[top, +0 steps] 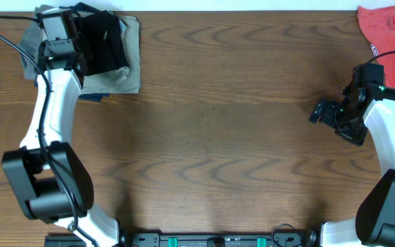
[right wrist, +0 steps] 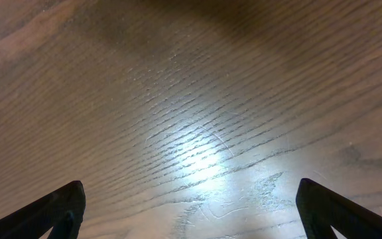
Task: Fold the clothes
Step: 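Carry the black bundle with the left gripper onto the pants stack, then lower the bundle onto the stack and open the left gripper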
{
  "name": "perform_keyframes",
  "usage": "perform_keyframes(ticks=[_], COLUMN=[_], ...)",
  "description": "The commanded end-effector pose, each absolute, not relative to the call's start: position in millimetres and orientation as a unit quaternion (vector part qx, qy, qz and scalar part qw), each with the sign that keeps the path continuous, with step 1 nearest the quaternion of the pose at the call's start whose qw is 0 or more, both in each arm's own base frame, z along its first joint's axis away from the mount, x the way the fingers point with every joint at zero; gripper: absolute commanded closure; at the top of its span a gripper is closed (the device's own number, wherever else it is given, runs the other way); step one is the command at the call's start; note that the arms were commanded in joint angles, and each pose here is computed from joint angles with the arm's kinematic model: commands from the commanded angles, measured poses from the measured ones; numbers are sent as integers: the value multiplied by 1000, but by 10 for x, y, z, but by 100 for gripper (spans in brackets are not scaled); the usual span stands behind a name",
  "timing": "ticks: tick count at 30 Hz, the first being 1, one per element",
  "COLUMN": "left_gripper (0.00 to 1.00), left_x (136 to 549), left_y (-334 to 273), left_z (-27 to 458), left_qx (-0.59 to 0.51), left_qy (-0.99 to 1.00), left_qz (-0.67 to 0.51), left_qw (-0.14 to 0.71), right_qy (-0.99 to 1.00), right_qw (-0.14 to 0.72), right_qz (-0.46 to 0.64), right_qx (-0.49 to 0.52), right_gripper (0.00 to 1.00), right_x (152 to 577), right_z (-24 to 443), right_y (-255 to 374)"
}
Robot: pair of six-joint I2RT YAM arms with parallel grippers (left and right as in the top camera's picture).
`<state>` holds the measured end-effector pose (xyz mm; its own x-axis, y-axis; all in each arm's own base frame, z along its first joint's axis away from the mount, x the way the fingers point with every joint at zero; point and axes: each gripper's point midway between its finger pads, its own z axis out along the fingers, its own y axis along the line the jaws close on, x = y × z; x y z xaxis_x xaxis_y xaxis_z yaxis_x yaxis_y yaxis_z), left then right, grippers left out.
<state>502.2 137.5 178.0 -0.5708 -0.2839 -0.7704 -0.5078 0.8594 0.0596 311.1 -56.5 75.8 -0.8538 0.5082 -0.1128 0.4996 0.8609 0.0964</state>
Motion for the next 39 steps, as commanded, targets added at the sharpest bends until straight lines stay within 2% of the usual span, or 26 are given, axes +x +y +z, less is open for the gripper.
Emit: perform_keyframes(ticks=[1, 3, 4, 7, 12, 16, 22, 26, 29, 36, 39], left_gripper=[63, 60, 56, 32, 25, 15, 14, 16, 26, 26, 25], left_x=[5138, 5159, 5159, 5127, 5072, 5031, 5106, 5181, 5183, 5087, 5024], left_y=[1506, 1565, 1602, 1709, 1797, 1762, 1470, 1272, 1267, 1255, 1248], left_z=[1698, 1585, 1529, 1445, 1489, 1648, 2079, 2074, 1853, 1017, 809], left_qx=[-240, -244, -247, -255, -263, -262, -234, -211, -211, -213, -213], left_qy=[870, 872, 873, 874, 871, 868, 859, 866, 878, 919, 929], left_qz=[136, 138, 140, 145, 148, 147, 101, 60, 60, 64, 65], left_qw=[408, 402, 398, 388, 387, 395, 445, 450, 426, 326, 297], right_qy=[962, 962, 962, 962, 962, 962, 962, 962, 962, 962, 962], right_qw=[81, 81, 81, 81, 81, 81, 81, 81, 81, 81, 81], right_qz=[32, 32, 32, 32, 32, 32, 32, 32, 32, 32, 32], right_qx=[258, 258, 258, 258, 258, 258, 258, 258, 258, 258, 258], right_gripper=[1, 1, 1, 1, 1, 1, 1, 1, 1, 1, 1], right_x=[3149, 3149, 3149, 3149, 3150, 3149, 3150, 3149, 3149, 3149, 3150], right_z=[838, 838, 838, 838, 838, 838, 838, 838, 838, 838, 838], right_y=[-589, -589, -589, -589, -590, -589, -590, -589, -589, -589, -590])
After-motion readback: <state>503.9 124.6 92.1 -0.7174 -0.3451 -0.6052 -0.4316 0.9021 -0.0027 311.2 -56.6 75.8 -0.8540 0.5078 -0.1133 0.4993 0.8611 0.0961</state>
